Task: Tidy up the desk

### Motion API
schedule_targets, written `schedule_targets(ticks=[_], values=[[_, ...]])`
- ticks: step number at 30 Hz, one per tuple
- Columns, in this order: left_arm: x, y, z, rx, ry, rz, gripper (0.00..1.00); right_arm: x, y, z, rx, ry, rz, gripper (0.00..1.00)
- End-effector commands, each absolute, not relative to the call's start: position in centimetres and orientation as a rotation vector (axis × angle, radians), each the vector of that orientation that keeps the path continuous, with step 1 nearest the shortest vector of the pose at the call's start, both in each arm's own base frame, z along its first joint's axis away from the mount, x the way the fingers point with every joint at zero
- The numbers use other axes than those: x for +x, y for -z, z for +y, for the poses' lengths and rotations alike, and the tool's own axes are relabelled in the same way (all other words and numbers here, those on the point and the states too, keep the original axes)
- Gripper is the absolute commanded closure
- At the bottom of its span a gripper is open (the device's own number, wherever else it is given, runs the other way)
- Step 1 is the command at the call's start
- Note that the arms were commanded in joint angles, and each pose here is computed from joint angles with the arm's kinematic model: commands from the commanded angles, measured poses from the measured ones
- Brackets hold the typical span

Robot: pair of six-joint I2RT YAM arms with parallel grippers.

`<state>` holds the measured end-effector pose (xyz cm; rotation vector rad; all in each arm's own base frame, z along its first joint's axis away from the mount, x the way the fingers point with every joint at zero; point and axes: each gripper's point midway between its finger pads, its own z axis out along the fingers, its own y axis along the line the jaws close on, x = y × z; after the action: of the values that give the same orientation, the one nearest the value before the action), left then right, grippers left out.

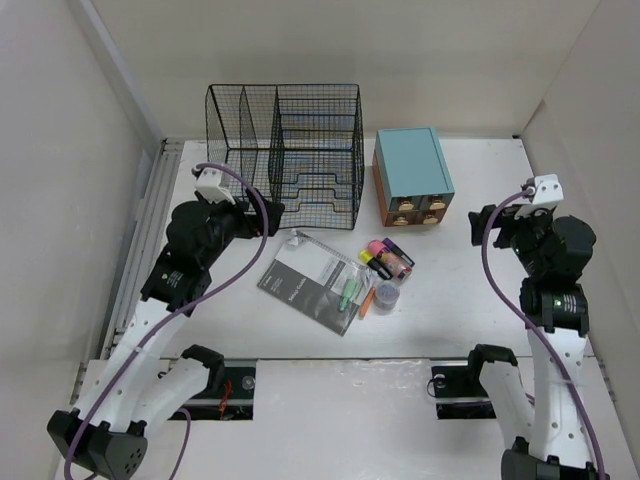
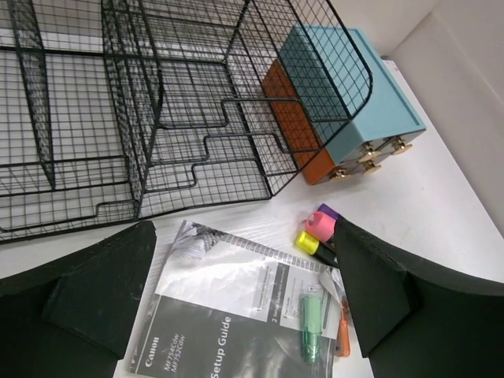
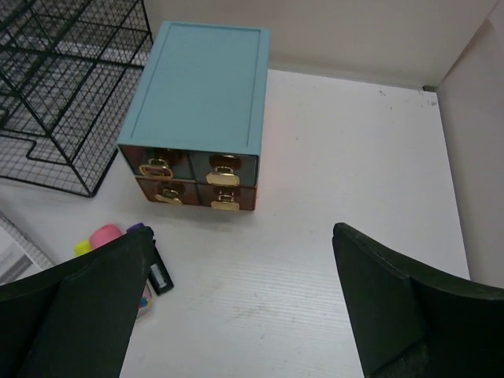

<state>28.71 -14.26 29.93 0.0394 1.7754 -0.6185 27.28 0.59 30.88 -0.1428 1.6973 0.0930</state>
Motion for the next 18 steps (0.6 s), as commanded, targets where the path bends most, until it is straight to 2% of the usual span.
schedule_targets(ticks=[1, 6, 7, 8, 9, 10, 11, 12, 13, 14, 15, 16, 17, 18], values=[[28.5, -31.5, -15.3, 0.082, 0.661, 1.712, 0.06, 27.4, -31.5, 0.9, -0.259, -0.063, 1.67, 0.0], [27.8, -31.4, -16.0, 0.051, 0.716, 1.719, 0.1, 27.4, -31.1, 0.7, -0.253, -0.062, 1.679, 0.0], [27.3, -31.6, -16.3, 0.051, 0.748, 1.722, 0.15, 27.1, -31.2, 1.3, -0.326, -0.061, 1.664, 0.06], [26.6, -31.6, -16.9, 0.037, 0.819, 1.732, 0.18, 26.8, -31.3, 2.6, -0.384, -0.128, 1.648, 0.21], [26.1, -31.6, -17.2, 0.026, 0.86, 1.734, 0.25, 26.5, -31.1, 3.2, -0.407, -0.161, 1.649, 0.56], [25.2, -31.1, -17.4, 0.021, 0.906, 1.731, 0.51, 26.6, -30.9, 3.6, -0.423, -0.185, 1.652, 1.0], [24.3, -30.8, -18.0, 0.022, 0.966, 1.737, 0.78, 26.6, -30.4, 4.0, -0.437, -0.217, 1.668, 1.0], [23.8, -30.4, -18.1, -0.059, 1.034, 1.748, 1.0, 26.1, -30.1, 5.5, -0.498, -0.309, 1.664, 1.0], [23.3, -27.7, -18.3, -0.099, 1.062, 1.796, 1.0, 25.9, -29.6, 6.3, -0.543, -0.356, 1.663, 0.89], [22.6, -28.2, -18.2, -0.148, 1.125, 1.753, 1.0, 25.5, -28.4, 7.9, -0.618, -0.478, 1.658, 0.49], [22.5, -27.0, -17.9, -0.166, 1.107, 1.762, 1.0, 25.3, -27.9, 8.6, -0.666, -0.53, 1.65, 0.41], [22.4, -26.1, -17.7, -0.242, 1.132, 1.767, 0.94, 25.3, -27.7, 9.5, -0.714, -0.567, 1.625, 0.38], [22.2, -23.5, -17.3, -0.287, 1.128, 1.788, 0.82, 25.3, -27.5, 10.2, -0.742, -0.603, 1.617, 0.31], [22.4, -22.3, -17.0, -0.326, 1.117, 1.793, 0.69, 25.9, -26.7, 11.0, -0.766, -0.646, 1.641, 0.29]])
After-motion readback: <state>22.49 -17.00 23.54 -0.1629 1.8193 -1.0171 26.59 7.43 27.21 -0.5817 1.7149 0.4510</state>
